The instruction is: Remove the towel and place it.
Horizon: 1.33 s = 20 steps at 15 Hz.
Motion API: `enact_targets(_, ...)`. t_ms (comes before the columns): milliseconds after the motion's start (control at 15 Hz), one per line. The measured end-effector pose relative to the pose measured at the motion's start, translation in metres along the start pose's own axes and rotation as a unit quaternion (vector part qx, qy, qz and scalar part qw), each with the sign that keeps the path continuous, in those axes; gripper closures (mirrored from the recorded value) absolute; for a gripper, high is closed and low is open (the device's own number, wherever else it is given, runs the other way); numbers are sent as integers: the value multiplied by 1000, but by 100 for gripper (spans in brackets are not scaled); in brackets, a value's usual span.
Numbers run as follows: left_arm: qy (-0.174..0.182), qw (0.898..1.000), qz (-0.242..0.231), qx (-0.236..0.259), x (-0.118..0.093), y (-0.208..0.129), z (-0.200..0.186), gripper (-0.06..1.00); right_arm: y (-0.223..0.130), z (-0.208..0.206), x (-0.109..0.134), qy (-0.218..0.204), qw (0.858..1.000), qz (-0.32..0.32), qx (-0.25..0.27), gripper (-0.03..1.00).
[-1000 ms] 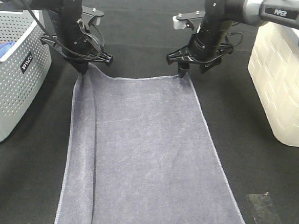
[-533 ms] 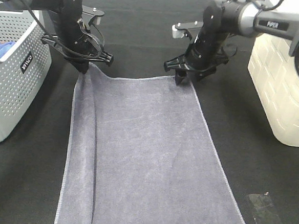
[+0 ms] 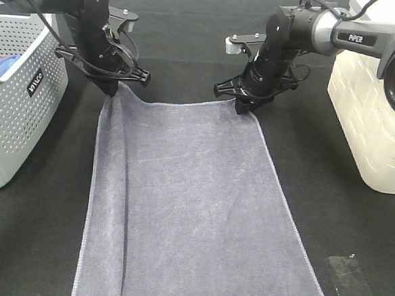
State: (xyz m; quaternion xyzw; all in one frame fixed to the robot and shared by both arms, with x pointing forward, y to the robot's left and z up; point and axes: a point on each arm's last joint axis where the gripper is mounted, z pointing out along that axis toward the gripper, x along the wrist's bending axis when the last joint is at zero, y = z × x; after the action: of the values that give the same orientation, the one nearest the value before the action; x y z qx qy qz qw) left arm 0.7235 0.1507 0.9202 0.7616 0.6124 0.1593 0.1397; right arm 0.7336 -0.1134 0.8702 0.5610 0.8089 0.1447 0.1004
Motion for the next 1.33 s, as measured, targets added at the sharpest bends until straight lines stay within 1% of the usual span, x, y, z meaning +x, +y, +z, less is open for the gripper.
enact_targets(67,0,1000,0,0,0,0,0,94,0,0,0,-2,1000,-2,0,81)
enact_targets(133,0,1000,0,0,0,0,0,94,0,0,-1,-4,1000,-3,0,96)
enact_targets(400,0,1000,1,-1,0,0,0,94,0,-1,-4,-26,1000,-1,1,97)
enact_targets(533,4,1000,6,-5,1,1,0,94,5,-19,-10,-56,998,-3,-3,97)
enact_targets(600,7,1000,11,-13,1,2,0,94,9,-33,-12,-68,998,-4,-13,97)
enact_targets(733,10,999,20,-49,2,10,-2,94,17,-57,-17,-96,995,-11,-37,97)
enact_targets(800,7,997,21,-72,1,16,-4,94,19,-61,-19,-108,993,-11,-47,97)
enact_targets(933,5,990,35,-136,0,29,-9,94,23,-64,-23,-129,989,-3,-68,97)
enact_targets(1067,11,980,56,-189,0,38,-12,94,30,-65,-24,-136,985,0,-105,97)
enact_targets(1200,13,966,82,-244,-2,46,-10,94,36,-67,-28,-145,979,9,-144,97)
enact_targets(1333,13,950,118,-289,-6,51,-2,94,43,-70,-37,-154,970,25,-187,97)
